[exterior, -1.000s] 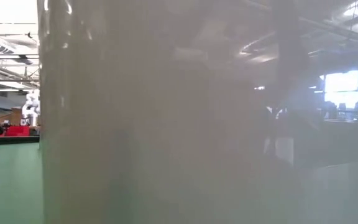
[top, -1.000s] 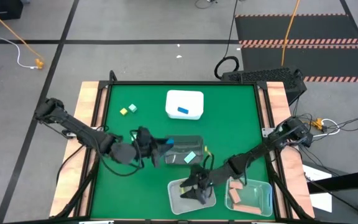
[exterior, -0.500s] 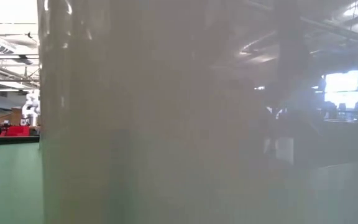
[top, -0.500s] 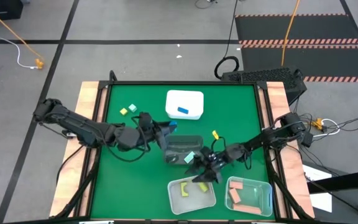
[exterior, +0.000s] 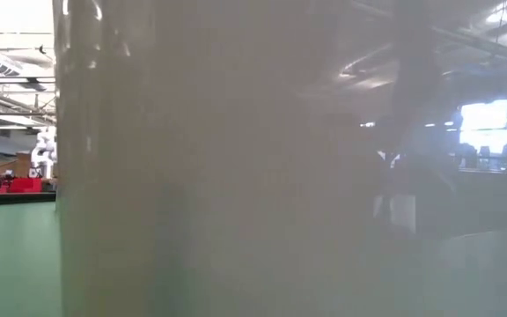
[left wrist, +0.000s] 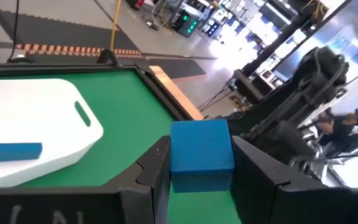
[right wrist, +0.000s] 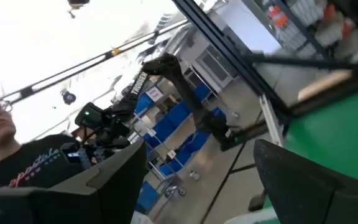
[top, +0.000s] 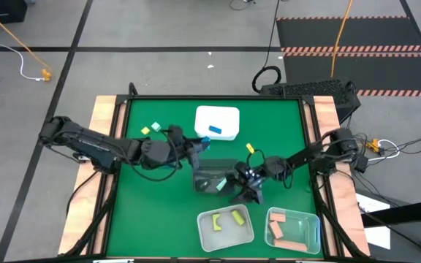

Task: Sort & place blocks by color
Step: Put the bottom blue block into the white bin

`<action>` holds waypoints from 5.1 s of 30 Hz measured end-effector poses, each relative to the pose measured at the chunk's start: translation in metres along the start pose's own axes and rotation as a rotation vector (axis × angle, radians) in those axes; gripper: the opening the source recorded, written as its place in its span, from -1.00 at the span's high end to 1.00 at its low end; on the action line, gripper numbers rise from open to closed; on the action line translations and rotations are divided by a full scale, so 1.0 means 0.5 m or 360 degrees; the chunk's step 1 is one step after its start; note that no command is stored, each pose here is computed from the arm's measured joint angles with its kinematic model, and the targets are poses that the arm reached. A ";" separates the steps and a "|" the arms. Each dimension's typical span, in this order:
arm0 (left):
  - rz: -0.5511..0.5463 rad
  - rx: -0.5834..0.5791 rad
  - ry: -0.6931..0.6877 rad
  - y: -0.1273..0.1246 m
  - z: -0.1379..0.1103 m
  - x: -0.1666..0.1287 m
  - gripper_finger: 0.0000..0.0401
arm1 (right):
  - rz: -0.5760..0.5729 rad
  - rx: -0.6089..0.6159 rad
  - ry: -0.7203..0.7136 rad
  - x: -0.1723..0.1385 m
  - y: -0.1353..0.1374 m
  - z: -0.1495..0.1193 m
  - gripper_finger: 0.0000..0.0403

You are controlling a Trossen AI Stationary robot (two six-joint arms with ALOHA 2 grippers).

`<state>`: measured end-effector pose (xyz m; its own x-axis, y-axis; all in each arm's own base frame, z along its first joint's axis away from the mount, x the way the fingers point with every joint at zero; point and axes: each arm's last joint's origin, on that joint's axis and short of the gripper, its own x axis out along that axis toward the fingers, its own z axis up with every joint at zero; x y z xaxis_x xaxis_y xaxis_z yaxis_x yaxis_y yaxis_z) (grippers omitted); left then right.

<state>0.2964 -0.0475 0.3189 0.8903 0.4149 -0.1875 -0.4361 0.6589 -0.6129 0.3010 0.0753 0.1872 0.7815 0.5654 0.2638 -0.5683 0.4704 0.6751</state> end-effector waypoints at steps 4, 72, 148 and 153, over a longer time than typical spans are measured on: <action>0.0020 0.0013 0.0028 0.021 0.017 0.019 0.34 | 0.0023 -0.0270 -0.0053 -0.025 0.010 0.071 -0.42; -0.0571 -0.0352 -0.0080 0.216 0.218 0.178 0.32 | -0.1574 -0.0715 -0.1405 -0.224 0.132 0.301 -0.42; -0.0587 -0.0987 0.0140 0.277 0.118 0.292 0.23 | -0.2170 -0.1329 -0.0448 -0.113 -0.040 0.275 0.48; -0.0513 -0.0893 -0.0032 0.311 0.152 0.293 0.23 | -0.2227 -0.1277 -0.0364 -0.132 -0.003 0.282 0.48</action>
<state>0.3491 0.1633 0.2542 0.9603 0.2659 0.0841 -0.0076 0.3264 -0.9452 0.2865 -0.0584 0.2659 0.7523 -0.6548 -0.0721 0.6546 0.7554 -0.0303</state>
